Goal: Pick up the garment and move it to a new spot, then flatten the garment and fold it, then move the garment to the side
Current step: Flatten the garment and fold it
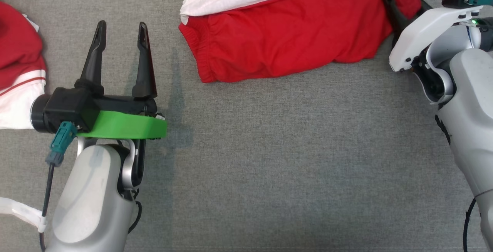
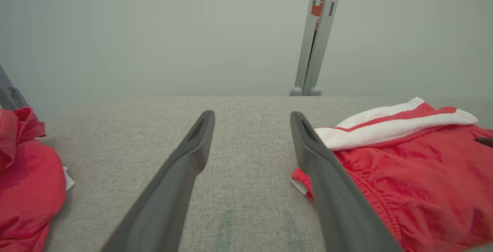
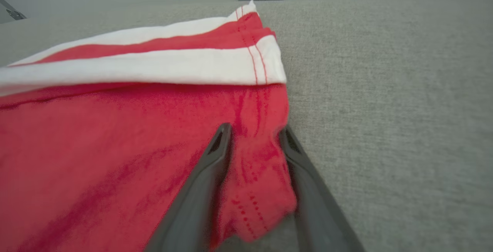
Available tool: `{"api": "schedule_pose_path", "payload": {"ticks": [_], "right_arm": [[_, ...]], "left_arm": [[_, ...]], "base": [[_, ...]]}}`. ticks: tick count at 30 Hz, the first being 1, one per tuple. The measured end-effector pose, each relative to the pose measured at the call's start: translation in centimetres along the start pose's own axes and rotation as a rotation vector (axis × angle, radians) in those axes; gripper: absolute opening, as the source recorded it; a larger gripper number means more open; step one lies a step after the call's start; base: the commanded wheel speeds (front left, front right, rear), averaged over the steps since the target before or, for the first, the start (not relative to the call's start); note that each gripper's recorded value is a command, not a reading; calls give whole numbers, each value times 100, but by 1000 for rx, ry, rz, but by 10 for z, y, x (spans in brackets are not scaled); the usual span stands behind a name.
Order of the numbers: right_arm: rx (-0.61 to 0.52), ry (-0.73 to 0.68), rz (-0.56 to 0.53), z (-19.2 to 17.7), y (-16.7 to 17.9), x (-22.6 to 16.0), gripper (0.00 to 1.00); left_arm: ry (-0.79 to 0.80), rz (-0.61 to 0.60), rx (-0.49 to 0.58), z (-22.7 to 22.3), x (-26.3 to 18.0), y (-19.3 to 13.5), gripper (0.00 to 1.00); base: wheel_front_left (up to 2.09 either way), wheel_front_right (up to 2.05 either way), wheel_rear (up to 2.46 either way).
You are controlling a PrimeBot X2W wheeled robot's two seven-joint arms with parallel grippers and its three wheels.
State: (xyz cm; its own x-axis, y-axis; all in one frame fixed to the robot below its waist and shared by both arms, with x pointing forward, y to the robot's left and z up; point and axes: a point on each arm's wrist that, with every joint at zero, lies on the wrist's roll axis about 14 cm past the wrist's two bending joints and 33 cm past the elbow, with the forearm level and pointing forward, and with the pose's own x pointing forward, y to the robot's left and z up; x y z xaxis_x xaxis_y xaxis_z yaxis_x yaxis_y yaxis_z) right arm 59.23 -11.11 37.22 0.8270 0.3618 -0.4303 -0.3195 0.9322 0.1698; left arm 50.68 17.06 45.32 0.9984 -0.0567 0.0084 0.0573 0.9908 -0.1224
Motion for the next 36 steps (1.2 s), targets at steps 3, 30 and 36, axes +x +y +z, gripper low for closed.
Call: {"api": "schedule_pose_path", "payload": {"ticks": [3,30,36], "right_arm": [[7,-32,0,4,1,-2,0],[92,-192,-219,-6,-39,-129,0],[-46,-293,-62,54,19,-104,0]], "left_arm": [[-6,-2,4,2,0,-1,100],[-19,-72,-5,20,-21,-31,100],[-23,-67,-4,24,-25,-30,100]], "base": [[0,0,0],[0,0,0],[0,0,0]]}}
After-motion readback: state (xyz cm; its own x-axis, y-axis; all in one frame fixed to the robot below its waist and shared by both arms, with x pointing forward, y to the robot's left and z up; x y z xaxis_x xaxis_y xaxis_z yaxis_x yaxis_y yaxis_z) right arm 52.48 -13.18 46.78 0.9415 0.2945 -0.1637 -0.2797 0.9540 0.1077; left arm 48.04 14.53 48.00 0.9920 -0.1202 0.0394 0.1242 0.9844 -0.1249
